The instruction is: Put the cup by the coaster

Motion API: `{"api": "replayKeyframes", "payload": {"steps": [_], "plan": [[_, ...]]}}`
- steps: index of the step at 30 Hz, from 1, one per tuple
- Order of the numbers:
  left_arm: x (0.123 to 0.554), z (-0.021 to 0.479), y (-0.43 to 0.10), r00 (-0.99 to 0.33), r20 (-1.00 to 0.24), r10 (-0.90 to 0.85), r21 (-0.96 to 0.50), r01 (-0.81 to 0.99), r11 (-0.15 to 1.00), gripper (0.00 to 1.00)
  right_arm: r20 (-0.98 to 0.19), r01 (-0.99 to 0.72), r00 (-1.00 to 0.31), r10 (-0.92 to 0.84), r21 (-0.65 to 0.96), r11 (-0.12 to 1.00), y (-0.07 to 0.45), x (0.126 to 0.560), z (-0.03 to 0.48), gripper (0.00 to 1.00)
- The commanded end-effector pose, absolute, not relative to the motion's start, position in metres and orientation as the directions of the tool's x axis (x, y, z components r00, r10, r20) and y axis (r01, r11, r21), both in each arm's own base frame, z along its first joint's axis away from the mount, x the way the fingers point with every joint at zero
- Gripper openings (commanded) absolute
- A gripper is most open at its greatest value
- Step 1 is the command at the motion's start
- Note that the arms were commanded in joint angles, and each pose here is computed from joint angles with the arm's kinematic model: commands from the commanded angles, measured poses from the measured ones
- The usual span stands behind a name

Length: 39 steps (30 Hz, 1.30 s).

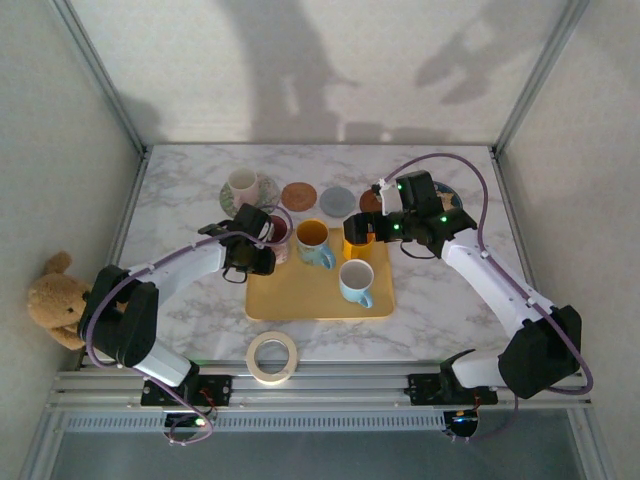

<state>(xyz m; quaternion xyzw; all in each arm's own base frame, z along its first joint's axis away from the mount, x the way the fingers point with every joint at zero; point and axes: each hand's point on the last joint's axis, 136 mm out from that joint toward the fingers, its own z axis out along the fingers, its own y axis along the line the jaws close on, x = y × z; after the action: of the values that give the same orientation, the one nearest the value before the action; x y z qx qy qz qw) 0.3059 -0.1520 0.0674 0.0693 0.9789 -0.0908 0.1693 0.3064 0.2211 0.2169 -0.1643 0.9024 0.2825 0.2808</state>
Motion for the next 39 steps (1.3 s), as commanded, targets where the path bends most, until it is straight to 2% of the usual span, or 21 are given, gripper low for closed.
{"api": "replayKeyframes", "payload": {"steps": [1, 9, 16, 18, 23, 28, 39], "plan": [[0.307, 0.065, -0.151, -0.932, -0.347, 0.102, -0.135, 0.158, 0.978, 0.28, -0.621, -0.465, -0.773, -0.127, 0.42, 0.779, 0.224, 0.306, 0.224, 0.99], [0.306, 0.064, -0.149, -0.931, -0.352, 0.097, -0.127, 0.151, 0.98, 0.22, -0.623, -0.468, -0.772, -0.126, 0.423, 0.776, 0.225, 0.307, 0.225, 0.99], [0.309, 0.067, -0.148, -0.927, -0.359, 0.104, -0.115, 0.155, 0.981, 0.21, -0.625, -0.469, -0.771, -0.121, 0.429, 0.772, 0.227, 0.307, 0.225, 0.99], [0.311, 0.07, -0.148, -0.926, -0.361, 0.112, -0.106, 0.16, 0.981, 0.15, -0.626, -0.467, -0.771, -0.118, 0.43, 0.772, 0.226, 0.307, 0.226, 0.99], [0.315, 0.083, -0.15, -0.917, -0.381, 0.119, -0.103, 0.17, 0.98, 0.12, -0.625, -0.469, -0.772, -0.12, 0.431, 0.771, 0.227, 0.307, 0.224, 0.99], [0.317, 0.095, -0.15, -0.905, -0.409, 0.118, -0.103, 0.174, 0.979, 0.0, -0.63, -0.475, -0.767, -0.121, 0.431, 0.767, 0.229, 0.309, 0.226, 0.99], [0.338, 0.155, -0.148, -0.836, -0.54, 0.094, -0.081, 0.162, 0.983, 0.0, -0.645, -0.479, -0.756, -0.109, 0.433, 0.764, 0.231, 0.314, 0.235, 0.99]]}}
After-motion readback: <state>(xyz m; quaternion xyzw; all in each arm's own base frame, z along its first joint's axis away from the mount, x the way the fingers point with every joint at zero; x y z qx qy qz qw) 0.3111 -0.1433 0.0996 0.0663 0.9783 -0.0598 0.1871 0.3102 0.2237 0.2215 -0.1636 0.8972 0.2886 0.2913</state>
